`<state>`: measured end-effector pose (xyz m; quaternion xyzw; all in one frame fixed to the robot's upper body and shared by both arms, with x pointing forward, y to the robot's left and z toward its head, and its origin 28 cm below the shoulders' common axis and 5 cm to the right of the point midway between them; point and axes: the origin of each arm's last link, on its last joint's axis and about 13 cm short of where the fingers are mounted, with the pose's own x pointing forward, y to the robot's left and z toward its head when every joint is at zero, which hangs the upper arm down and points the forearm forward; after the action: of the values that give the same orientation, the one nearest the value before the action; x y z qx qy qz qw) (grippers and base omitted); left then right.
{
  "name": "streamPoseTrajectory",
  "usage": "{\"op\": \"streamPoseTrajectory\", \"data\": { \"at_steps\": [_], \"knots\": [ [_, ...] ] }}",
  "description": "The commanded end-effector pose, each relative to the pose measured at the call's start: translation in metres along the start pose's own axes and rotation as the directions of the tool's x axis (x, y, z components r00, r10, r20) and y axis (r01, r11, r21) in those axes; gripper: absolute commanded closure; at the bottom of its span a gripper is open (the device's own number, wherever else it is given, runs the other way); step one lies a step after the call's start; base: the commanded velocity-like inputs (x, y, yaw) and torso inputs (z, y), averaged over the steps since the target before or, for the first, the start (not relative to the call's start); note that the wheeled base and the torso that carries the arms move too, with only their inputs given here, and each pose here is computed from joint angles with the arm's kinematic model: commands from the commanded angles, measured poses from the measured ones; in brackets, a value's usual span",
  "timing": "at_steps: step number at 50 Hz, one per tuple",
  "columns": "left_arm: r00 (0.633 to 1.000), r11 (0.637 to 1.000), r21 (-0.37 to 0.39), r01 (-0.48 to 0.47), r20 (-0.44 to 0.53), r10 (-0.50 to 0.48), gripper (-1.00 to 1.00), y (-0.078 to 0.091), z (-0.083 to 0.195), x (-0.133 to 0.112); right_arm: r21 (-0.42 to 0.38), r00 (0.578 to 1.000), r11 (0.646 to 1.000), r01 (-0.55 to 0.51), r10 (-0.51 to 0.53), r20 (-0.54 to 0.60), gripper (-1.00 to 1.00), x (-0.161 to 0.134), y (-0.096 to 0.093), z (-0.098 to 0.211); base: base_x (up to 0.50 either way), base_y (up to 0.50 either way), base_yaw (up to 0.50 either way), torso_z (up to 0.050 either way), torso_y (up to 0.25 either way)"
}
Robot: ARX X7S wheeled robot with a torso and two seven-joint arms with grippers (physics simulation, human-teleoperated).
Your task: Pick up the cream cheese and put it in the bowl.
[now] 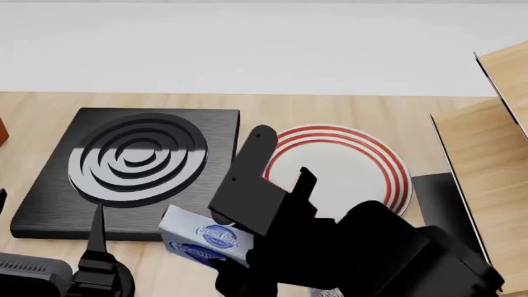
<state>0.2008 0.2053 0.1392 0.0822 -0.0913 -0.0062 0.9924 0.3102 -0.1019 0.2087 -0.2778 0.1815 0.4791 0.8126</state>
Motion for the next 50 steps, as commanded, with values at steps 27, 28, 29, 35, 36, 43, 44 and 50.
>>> {"op": "streamPoseTrajectory", "data": {
  "at_steps": [27,28,29,35,36,43,44,50],
  "knots": [
    [1.000,1.000,-0.013,0.005,0.007,-0.005,-1.00,0.000,0.001,-0.001,0.082,0.983,0.980,0.180,-0.176,-0.052,1.00,-0.034,-0.007,-0.007,0.00,0.00,0.00,0.000,0.000],
    [1.000,1.000,-0.014,0.005,0.007,-0.005,-1.00,0.000,0.001,-0.001,0.083,0.982,0.979,0.184,-0.180,-0.055,1.00,-0.034,-0.007,-0.007,0.00,0.00,0.00,0.000,0.000],
    [1.000,1.000,-0.014,0.005,0.007,-0.005,-1.00,0.000,0.001,-0.001,0.082,0.981,0.978,0.191,-0.186,-0.059,1.00,-0.034,-0.007,-0.007,0.00,0.00,0.00,0.015,0.000],
    [1.000,1.000,-0.019,0.003,0.008,-0.003,-1.00,0.000,0.001,-0.002,0.095,0.976,0.973,0.210,-0.202,-0.085,1.00,-0.036,-0.008,-0.010,0.00,0.00,0.00,0.000,0.002],
    [1.000,1.000,-0.018,0.003,0.009,-0.003,-1.00,0.000,0.001,-0.002,0.097,0.974,0.971,0.217,-0.208,-0.090,1.00,-0.036,-0.008,-0.010,0.00,0.00,0.00,0.000,0.000],
    [1.000,1.000,-0.019,0.004,0.009,-0.004,-1.00,0.000,0.000,-0.002,0.119,0.959,0.955,0.272,-0.259,-0.115,1.00,-0.037,-0.011,-0.014,0.00,0.00,0.00,0.000,0.000],
    [1.000,1.000,-0.019,0.004,0.009,-0.004,-1.00,0.000,0.000,-0.002,0.127,0.958,0.953,0.274,-0.260,-0.118,1.00,-0.037,-0.011,-0.014,0.00,0.00,0.00,0.000,0.000],
    [1.000,1.000,-0.020,0.005,0.008,-0.005,-1.00,0.000,0.000,-0.002,0.137,0.947,0.942,0.307,-0.288,-0.141,1.00,-0.038,-0.013,-0.017,0.00,0.00,0.00,0.000,0.000]
  ]
}}
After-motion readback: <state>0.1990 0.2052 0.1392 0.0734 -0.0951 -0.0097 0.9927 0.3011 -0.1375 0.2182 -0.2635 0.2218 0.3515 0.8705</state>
